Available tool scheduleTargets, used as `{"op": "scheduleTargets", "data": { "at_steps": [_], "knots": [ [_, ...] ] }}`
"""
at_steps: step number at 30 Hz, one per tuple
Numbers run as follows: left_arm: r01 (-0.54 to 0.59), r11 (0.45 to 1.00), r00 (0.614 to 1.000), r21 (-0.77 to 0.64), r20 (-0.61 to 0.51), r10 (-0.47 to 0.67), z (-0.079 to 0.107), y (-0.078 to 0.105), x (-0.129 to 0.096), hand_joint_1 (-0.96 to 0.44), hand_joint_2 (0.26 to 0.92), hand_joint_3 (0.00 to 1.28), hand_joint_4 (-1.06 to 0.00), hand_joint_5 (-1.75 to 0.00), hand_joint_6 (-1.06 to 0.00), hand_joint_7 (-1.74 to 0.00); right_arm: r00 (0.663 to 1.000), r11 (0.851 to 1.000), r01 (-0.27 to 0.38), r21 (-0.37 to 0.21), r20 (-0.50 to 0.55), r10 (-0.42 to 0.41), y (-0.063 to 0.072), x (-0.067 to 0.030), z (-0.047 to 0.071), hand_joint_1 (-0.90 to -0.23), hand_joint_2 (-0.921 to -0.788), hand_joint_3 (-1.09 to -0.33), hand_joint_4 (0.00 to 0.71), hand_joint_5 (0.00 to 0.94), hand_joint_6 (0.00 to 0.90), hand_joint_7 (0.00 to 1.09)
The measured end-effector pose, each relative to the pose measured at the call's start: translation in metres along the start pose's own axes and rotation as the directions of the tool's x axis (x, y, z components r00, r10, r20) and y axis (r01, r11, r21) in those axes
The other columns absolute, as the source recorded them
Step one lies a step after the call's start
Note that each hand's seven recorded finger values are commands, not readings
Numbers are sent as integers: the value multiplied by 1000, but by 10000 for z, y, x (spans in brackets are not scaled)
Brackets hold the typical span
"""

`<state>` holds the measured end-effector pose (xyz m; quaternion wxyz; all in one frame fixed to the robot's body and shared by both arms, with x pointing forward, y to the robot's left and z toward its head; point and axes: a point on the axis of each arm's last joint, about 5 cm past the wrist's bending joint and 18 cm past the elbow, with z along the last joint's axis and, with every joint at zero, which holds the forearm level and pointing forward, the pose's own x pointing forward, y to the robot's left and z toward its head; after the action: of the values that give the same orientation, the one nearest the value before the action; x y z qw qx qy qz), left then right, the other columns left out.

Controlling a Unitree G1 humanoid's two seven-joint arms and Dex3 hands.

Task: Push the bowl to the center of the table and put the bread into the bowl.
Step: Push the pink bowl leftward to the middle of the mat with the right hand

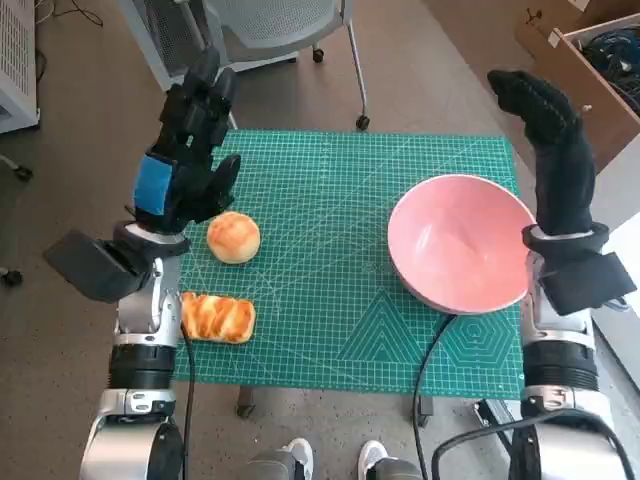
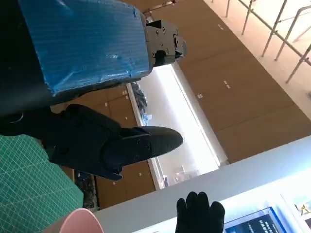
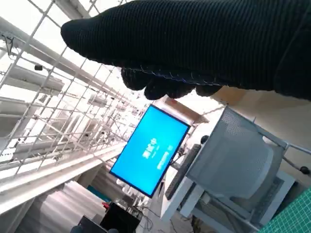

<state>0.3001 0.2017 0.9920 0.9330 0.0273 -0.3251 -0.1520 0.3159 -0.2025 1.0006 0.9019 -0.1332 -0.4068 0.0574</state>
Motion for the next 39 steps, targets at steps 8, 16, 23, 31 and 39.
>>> {"op": "scheduleTargets", "data": {
  "at_steps": [8,16,23,31,39],
  "knots": [
    [0,1000,1000,0,-1,0,-1,0,-1,-652,921,511,1,1,1,-152,1000,1000,-1,-2,3,1,-5,1,-1,-726,-921,-830,202,2,269,23],
    [1,1000,1000,1,-1,-1,-1,-1,0,-655,921,513,1,1,1,-150,1000,1000,2,-4,-2,-2,-14,-5,-7,-726,-921,-831,202,2,268,24],
    [4,1000,1000,6,-4,-4,-1,-2,0,-664,921,515,1,1,1,-151,1000,1000,13,-11,-4,-13,-50,-12,-6,-731,-921,-832,216,8,263,22],
    [-1,1000,1000,5,-11,1,-13,8,-11,-664,921,516,1,1,1,-151,995,997,69,-33,-71,-71,-217,-115,-79,-708,-921,-839,189,0,250,16],
    [-6,1000,1000,0,-28,6,-41,14,-29,-657,921,516,1,1,1,-151,975,988,135,-76,-170,-146,-333,-253,-175,-670,-921,-871,167,0,240,11]
  ]
}}
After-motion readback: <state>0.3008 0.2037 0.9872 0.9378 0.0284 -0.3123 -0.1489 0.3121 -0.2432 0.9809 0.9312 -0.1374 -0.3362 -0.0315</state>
